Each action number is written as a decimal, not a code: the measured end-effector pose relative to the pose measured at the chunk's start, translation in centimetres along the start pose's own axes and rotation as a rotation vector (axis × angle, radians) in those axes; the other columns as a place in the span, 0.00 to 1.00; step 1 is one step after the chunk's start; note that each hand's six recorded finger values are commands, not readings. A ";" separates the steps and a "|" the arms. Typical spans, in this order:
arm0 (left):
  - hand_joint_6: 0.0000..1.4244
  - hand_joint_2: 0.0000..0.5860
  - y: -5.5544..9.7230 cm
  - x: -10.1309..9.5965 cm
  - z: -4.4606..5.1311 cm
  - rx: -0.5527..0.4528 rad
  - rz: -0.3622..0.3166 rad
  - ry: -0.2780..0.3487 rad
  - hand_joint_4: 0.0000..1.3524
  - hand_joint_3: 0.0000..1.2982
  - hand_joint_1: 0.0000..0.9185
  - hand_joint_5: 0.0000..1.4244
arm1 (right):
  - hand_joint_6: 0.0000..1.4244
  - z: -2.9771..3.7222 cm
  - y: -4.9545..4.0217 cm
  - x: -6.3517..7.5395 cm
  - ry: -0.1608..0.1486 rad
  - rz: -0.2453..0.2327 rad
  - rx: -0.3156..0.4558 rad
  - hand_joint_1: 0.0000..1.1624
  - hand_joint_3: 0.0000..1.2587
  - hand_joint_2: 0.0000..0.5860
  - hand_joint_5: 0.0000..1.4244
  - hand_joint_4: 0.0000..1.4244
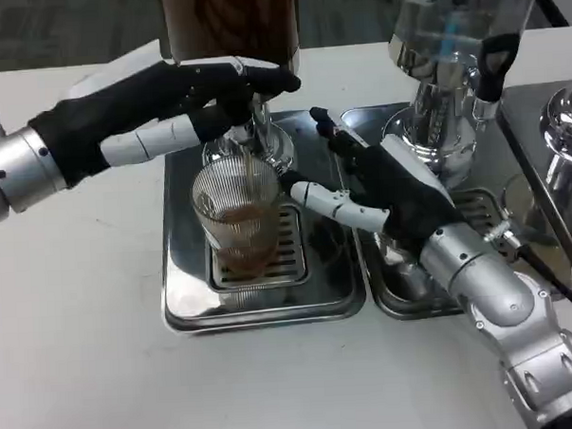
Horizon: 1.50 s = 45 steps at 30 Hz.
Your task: Grasp the cup under the faucet to collect the drink, then remove the cup.
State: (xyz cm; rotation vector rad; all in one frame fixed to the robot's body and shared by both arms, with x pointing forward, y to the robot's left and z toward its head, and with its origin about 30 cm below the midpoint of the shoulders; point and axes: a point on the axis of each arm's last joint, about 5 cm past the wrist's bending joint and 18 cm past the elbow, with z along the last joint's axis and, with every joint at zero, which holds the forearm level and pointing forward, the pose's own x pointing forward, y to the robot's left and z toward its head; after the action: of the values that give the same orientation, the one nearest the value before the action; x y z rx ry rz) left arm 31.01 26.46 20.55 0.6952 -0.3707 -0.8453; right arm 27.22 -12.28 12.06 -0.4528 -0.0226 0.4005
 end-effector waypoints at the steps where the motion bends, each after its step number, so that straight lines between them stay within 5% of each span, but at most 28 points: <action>1: 0.07 0.10 0.0 0.0 -0.01 0.000 0.001 0.000 0.09 0.20 0.00 0.08 | 0.01 0.02 -0.01 0.1 -0.001 0.001 0.002 0.41 0.00 0.40 0.00 0.00; 14: 0.08 0.10 -0.1 -0.6 -0.28 -0.023 0.049 0.004 0.09 0.20 0.00 0.08 | 0.03 -0.02 0.26 0.7 -0.010 0.011 0.024 0.41 0.00 0.40 0.00 0.00; 29: 0.09 0.11 -0.6 -3.0 -1.55 -0.164 0.316 -0.013 0.09 0.23 0.00 0.09 | 0.03 -0.03 0.50 1.0 -0.025 0.004 0.059 0.40 0.00 0.41 0.00 0.00; 45: 0.11 0.11 -1.3 -6.3 -2.19 -0.227 0.517 -0.024 0.11 0.24 0.00 0.10 | 0.04 -0.27 0.53 1.0 -0.037 -0.003 0.083 0.38 0.00 0.40 0.00 0.00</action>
State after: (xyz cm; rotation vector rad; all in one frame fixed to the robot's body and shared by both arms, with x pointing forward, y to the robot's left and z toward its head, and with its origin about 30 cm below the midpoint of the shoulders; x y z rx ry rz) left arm 27.63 31.69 17.88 0.3515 -0.4428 -0.3944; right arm 27.96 -11.58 11.53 -0.3630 -0.0426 0.4057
